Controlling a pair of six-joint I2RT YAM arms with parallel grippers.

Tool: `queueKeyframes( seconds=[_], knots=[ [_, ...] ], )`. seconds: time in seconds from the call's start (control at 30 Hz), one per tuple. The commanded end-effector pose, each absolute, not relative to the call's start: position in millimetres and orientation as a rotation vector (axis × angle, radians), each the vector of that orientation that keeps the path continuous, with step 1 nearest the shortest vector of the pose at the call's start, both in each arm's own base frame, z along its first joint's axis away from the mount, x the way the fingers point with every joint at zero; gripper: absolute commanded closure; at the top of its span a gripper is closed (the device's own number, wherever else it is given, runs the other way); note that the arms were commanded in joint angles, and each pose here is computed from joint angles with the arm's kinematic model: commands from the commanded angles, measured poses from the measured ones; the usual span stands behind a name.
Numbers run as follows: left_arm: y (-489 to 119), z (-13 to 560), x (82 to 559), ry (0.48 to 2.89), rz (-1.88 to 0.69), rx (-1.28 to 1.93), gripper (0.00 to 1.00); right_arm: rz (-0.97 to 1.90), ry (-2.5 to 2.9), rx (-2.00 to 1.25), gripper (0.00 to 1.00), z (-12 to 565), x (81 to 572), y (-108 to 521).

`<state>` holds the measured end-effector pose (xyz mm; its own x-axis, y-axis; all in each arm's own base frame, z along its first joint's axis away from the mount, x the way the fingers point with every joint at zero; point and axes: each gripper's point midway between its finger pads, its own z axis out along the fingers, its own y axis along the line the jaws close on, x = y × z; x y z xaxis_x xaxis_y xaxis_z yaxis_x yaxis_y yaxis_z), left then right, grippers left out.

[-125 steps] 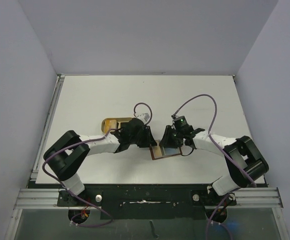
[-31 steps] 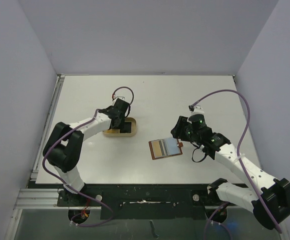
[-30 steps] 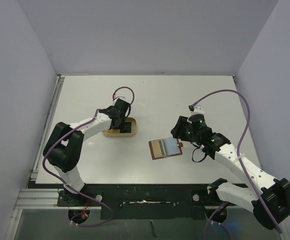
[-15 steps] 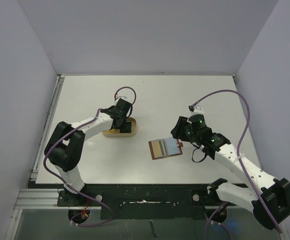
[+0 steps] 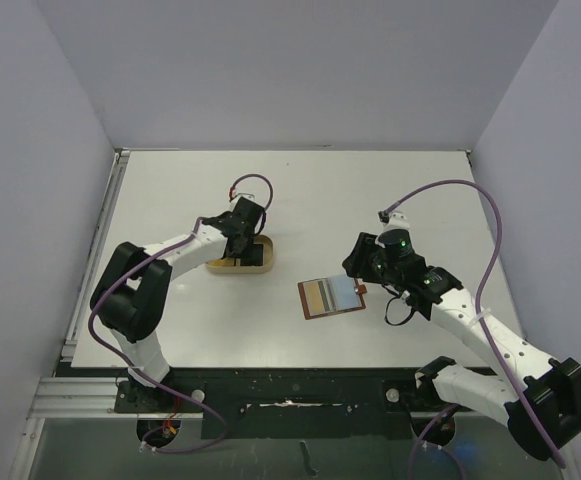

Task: Put the credit cards into the card holder
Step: Pick up the credit card from the storage box.

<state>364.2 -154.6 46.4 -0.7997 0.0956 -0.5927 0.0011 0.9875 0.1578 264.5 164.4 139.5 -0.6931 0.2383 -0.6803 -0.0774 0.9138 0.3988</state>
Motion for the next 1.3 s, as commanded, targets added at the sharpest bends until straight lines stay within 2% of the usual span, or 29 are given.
queueKeyframes(
  seconds=[0.0,0.53,0.83,1.27],
  knots=[
    [-150,53,367,2.481,0.245,0.072,0.58,0.537,2.214,0.104,0.54,153,272,167],
    [-144,72,375,2.412,0.339,0.081,0.55,0.535,2.221,0.093,0.54,150,272,168],
    [-141,52,370,2.445,0.363,0.092,0.55,0.541,2.220,0.093,0.54,149,272,169],
    [-160,46,363,2.449,0.332,0.137,0.67,0.539,2.230,0.094,0.54,144,272,169]
  ],
)
